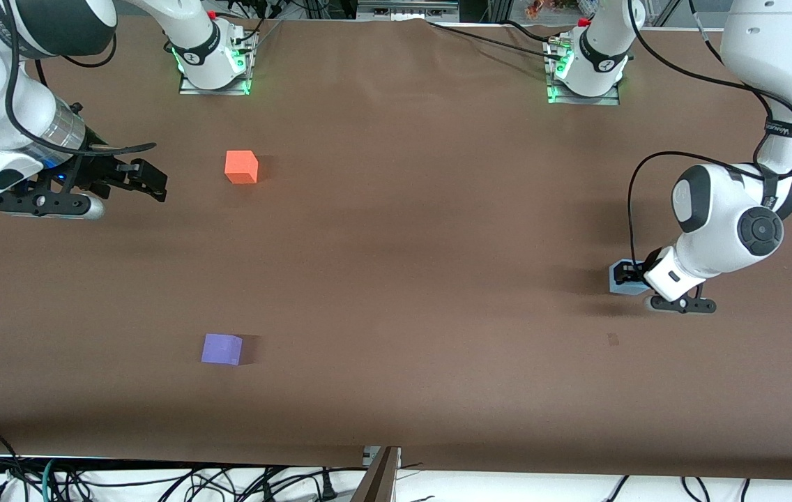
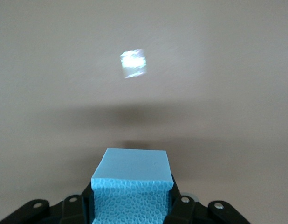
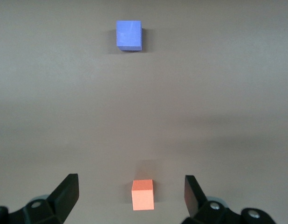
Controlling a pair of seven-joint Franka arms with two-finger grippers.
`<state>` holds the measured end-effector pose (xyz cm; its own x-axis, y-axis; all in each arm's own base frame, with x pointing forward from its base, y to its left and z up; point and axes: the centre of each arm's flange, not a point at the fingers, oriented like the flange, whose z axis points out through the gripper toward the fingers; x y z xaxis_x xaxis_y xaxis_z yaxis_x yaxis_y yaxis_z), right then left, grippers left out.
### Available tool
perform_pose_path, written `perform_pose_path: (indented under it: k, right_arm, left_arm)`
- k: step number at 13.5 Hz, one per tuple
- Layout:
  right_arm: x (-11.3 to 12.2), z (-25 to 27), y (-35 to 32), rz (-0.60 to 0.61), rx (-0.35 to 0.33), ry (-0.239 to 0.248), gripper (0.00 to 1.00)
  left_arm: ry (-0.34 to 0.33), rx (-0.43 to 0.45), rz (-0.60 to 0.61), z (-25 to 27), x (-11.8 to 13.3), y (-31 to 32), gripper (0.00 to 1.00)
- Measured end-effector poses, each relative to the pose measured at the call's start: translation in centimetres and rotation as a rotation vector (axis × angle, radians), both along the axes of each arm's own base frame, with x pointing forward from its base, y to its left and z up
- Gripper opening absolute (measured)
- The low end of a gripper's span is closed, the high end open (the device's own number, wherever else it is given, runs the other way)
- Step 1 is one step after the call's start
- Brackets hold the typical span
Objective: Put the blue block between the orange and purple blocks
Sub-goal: 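Carry the blue block toward the table middle and release it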
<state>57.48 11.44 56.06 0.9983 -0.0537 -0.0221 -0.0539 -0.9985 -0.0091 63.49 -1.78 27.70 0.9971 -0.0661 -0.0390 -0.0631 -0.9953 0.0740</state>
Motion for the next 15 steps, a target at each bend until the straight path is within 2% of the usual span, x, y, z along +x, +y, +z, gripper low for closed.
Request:
perform_pose_path:
  k: [4, 10, 13, 15]
  right_arm:
    - [0.0, 0.0, 0.0, 0.0, 0.0, 0.0, 1.0]
    - [0.0, 0.0, 0.0, 0.0, 0.0, 0.0, 1.0]
    - [0.0, 0.0, 0.0, 0.0, 0.0, 0.001, 1.0]
    - [0.0, 0.0, 0.0, 0.0, 0.0, 0.001, 1.0]
  left_arm:
    - [0.006, -0.031, 0.108, 1.7, -0.1, -12.2, 0.57]
    - [0.04, -0.052, 0.211, -1.5, -4.1, -35.3, 0.57]
    - [0.024, -0.076, 0.172, -2.6, -6.1, -43.3, 0.57]
    - [-0.007, -0.057, 0.124, -3.3, -7.1, -46.1, 0.57]
